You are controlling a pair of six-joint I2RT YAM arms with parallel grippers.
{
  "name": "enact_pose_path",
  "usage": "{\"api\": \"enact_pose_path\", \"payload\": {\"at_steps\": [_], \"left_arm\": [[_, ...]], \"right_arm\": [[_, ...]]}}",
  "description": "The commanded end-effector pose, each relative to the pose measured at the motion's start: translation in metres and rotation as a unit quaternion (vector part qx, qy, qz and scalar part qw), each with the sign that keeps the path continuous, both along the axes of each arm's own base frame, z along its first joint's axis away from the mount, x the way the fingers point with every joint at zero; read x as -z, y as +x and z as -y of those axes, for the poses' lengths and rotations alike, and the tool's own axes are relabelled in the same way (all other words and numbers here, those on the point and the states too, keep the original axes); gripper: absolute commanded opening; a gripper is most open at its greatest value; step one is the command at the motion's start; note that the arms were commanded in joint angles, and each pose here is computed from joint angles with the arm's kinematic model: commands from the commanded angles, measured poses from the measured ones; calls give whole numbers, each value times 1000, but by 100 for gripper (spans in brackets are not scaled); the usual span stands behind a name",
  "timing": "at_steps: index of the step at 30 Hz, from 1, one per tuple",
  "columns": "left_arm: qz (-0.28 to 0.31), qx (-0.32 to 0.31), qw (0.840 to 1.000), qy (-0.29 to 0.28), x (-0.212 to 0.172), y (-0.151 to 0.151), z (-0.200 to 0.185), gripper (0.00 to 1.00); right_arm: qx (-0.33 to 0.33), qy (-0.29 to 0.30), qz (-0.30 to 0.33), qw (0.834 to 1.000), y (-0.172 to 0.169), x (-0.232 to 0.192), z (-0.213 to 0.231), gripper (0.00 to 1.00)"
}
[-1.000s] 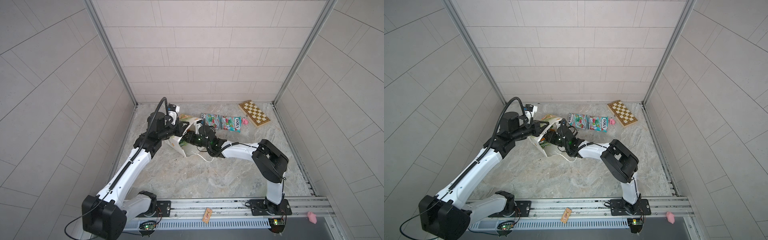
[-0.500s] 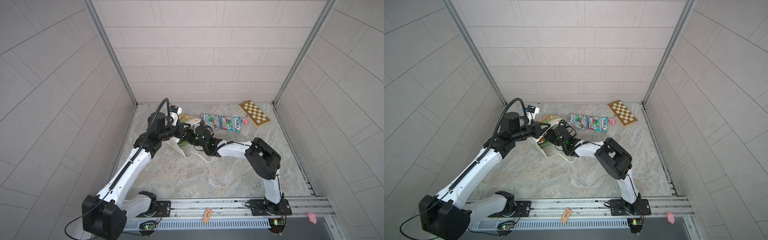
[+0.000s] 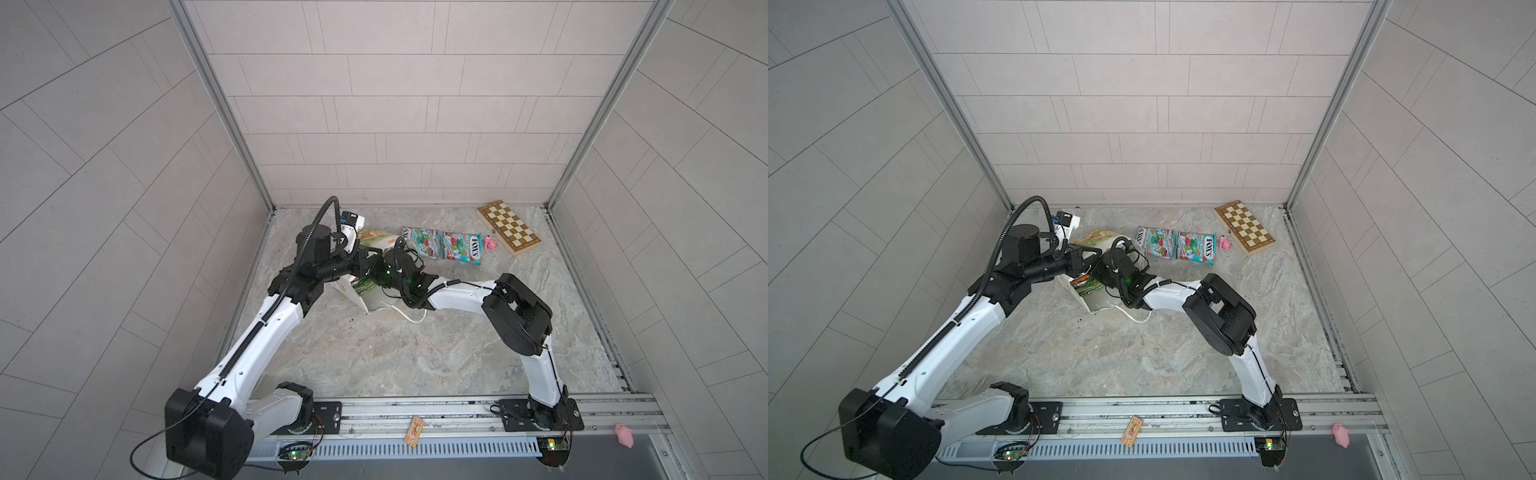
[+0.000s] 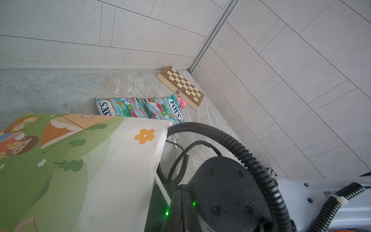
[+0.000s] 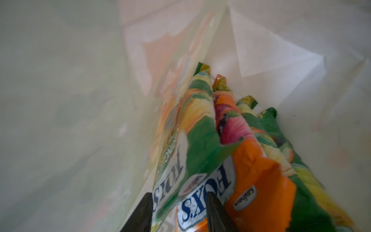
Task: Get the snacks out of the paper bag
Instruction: 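Push the right gripper deeper and close on the green Spring Tea packet, then lift the green Spring Tea packet up out of the bag with the right gripper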
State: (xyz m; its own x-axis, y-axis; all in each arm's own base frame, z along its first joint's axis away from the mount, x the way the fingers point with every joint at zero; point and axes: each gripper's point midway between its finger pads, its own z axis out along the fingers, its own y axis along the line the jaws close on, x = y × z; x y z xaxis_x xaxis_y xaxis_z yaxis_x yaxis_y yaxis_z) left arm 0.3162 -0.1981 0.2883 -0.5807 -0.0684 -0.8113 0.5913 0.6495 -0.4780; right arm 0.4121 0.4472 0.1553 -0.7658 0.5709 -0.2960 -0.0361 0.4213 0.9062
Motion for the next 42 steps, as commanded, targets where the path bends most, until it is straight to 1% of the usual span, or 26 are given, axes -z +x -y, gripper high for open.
{"api": "enact_pose_path", "payload": {"at_steps": [1, 7, 10, 12, 14, 16, 18, 19, 23, 31, 42], "left_arm": [[37, 20, 999, -6, -22, -6, 4, 0], [33, 25, 999, -7, -22, -7, 6, 0], [32, 24, 999, -7, -21, -7, 6, 0], [33, 23, 999, -6, -21, -6, 6, 0], [32, 19, 999, -4, -20, -5, 5, 0], [32, 7, 999, -1, -19, -2, 2, 0], [25, -27, 999, 7, -15, 5, -6, 0], [23, -42, 999, 11, -14, 8, -9, 0], [13, -98, 995, 28, -7, 18, -25, 0], [10, -159, 987, 39, -4, 27, -43, 0], [14, -176, 983, 48, -3, 29, -49, 0]], "right_arm": [[25, 4, -12, 1000, 16, 5, 7, 45], [-1, 5, -25, 1000, 34, 10, -3, 45], [-10, -13, -32, 999, 39, 16, -6, 41], [-16, -23, -33, 999, 40, 19, -8, 34], [-23, -30, -31, 999, 40, 20, -9, 22], [-30, -36, -31, 998, 38, 20, -9, 12], [-39, -42, -27, 998, 34, 18, -9, 2], [-43, -45, -26, 998, 33, 17, -9, 0], [-60, -63, -19, 996, 22, 13, -4, 0], [-92, -92, 0, 991, 1, 5, 6, 0], [-123, -120, 40, 984, -20, -25, 21, 0]]}}
